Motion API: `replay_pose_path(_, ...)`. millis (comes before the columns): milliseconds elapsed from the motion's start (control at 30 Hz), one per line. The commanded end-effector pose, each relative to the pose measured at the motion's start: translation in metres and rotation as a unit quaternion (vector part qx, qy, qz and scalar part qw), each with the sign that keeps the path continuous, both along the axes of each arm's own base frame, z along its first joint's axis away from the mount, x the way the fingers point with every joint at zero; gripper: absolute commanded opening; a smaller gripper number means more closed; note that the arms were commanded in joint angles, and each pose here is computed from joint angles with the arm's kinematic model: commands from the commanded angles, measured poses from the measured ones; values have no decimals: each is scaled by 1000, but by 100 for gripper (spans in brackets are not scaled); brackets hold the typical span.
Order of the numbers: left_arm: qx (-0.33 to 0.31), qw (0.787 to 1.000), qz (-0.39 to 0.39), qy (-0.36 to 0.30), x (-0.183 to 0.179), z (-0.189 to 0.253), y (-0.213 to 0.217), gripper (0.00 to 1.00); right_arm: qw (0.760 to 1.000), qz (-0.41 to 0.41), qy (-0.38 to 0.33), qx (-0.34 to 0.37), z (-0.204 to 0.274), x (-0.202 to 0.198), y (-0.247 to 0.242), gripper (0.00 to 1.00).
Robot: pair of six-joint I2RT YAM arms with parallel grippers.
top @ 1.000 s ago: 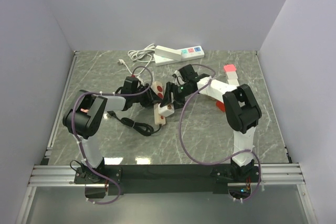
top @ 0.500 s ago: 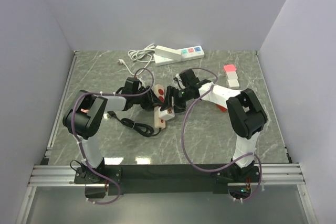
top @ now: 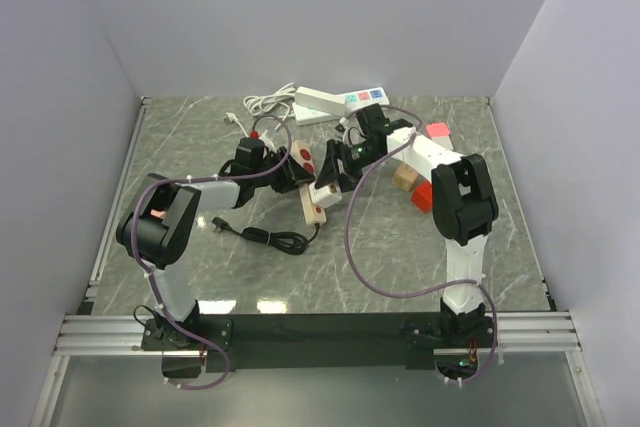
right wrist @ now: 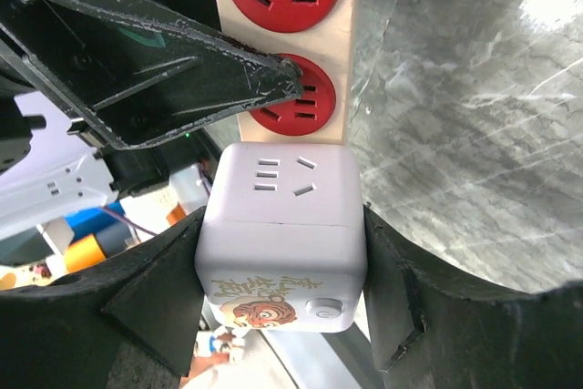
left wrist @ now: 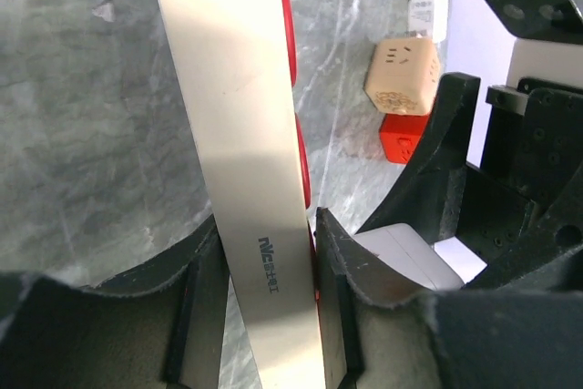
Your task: Pull the plug off the socket
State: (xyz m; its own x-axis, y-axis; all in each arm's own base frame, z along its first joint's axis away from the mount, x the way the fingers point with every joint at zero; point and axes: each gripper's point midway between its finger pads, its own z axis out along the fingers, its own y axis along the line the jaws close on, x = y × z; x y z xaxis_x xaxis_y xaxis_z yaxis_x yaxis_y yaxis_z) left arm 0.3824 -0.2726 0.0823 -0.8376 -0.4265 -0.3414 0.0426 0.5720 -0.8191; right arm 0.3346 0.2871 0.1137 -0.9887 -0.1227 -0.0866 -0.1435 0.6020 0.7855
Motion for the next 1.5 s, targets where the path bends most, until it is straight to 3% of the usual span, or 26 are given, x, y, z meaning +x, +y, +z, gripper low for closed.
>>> replay_pose_path(0,99,993,-20,64,-35,-61,40,1,995,-81,-63,18,52,34,-28,0)
replay_pose_path(100,99,993,-20,63,-32,-59,40,1,992,-101,-66,-20,25,-6,-13,0)
replay_pose_path(167,97,993,-20,62,-29,-59,39,1,988,-118,-101,-6,34,-18,-2,0)
replay_pose_path(200,97,993,-20,61,-26,-57,39,1,988,-134,-72,-16,17,-34,0,0)
replay_pose_path(367,96,993,-22,58,-23,-55,39,1,993,-102,-58,-9,11,-67,9,0)
replay_pose_path(467,98,993,-25,59,-26,-57,40,1,995,-71,-62,-27,18,-53,-6,0)
replay_pose_path(600,96,993,-29,62,-34,-60,41,1,993,-78,-86,-6,60,5,-32,0)
replay_pose_path(767,97,993,-30,66,-44,-63,45,1,993,-83,-78,-9,73,45,-50,0)
replay_pose_path(900,94,993,-27,60,-43,-57,45,1,985,-136,-98,-43,69,62,-64,0)
replay_pose_path(1033,89,994,-26,49,-38,-43,45,1,949,-271,-105,-126,47,98,-125,0)
replay_pose_path(1167,93,995,-24,31,-25,-27,45,1,908,-371,-118,-157,48,127,-175,0)
replay_pose_path(1333,97,995,-14,28,-12,-22,52,1,881,-424,-118,-175,47,154,-214,0)
replay_pose_path(1467,83,996,18,37,5,-17,67,1,863,-450,-82,-216,18,163,-243,0)
